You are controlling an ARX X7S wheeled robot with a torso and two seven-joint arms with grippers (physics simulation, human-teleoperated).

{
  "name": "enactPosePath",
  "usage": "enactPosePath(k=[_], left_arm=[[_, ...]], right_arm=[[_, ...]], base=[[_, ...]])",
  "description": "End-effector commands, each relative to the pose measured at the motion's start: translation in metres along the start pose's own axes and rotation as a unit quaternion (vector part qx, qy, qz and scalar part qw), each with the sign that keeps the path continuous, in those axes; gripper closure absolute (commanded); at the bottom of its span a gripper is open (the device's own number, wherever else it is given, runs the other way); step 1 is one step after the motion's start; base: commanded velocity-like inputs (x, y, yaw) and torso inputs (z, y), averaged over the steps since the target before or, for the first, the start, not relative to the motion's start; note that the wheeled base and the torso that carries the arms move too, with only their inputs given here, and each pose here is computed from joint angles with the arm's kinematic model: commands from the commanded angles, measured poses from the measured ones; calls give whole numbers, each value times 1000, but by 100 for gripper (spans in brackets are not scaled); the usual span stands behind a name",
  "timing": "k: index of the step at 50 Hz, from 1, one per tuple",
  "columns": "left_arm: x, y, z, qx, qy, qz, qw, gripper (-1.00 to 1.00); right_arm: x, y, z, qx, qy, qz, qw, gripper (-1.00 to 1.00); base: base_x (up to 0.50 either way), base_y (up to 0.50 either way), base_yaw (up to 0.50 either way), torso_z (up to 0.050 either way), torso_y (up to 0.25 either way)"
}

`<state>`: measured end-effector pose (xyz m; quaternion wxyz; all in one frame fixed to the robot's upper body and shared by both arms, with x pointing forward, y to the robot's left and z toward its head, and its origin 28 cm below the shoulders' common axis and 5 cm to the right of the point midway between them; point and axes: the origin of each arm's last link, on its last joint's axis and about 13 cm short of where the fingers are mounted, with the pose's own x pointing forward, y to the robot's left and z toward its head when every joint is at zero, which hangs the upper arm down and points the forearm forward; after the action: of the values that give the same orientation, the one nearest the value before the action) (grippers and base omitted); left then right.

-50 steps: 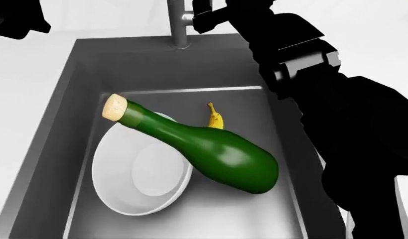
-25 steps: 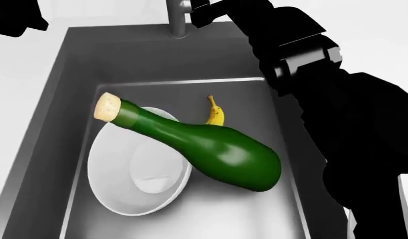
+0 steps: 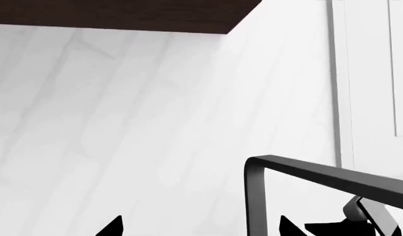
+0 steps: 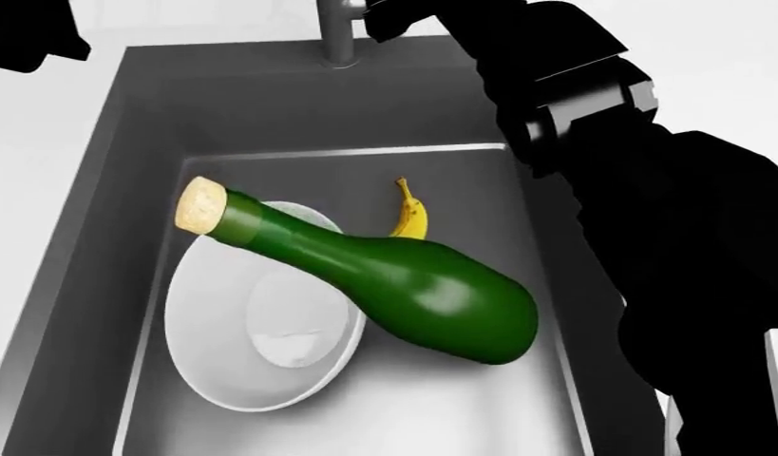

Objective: Pick the bowl and bottle and place them in the sink. Then turn on the water.

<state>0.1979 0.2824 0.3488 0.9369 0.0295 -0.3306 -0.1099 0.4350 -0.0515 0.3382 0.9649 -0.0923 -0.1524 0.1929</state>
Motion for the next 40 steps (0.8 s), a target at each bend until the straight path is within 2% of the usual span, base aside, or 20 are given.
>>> enactPosePath(k=[1,18,33,36,40], left_arm=[[0,0,1,-5,0,1,1000,-100],[0,0,2,-4,-2,1,1000,-100],[0,0,1,1,-3,-2,1000,-100],[0,-1,1,3,-4,-5,1000,-100],[0,-1,1,0,-3,-2,1000,-100]], right_arm=[[0,-4,1,-4,-7,-15,1000,-100],[-2,-8,0,-7,-2,-43,999,-100],[-6,-18,-5,-12,20,-111,994,-100],[-6,-20,-4,-12,18,-114,993,-100],[-5,-24,4,-23,-13,-122,992,-100]], base=[[0,0,0,0,0],[0,0,0,0,0],[0,0,0,0,0],[0,0,0,0,0],[1,6,-4,0,0]])
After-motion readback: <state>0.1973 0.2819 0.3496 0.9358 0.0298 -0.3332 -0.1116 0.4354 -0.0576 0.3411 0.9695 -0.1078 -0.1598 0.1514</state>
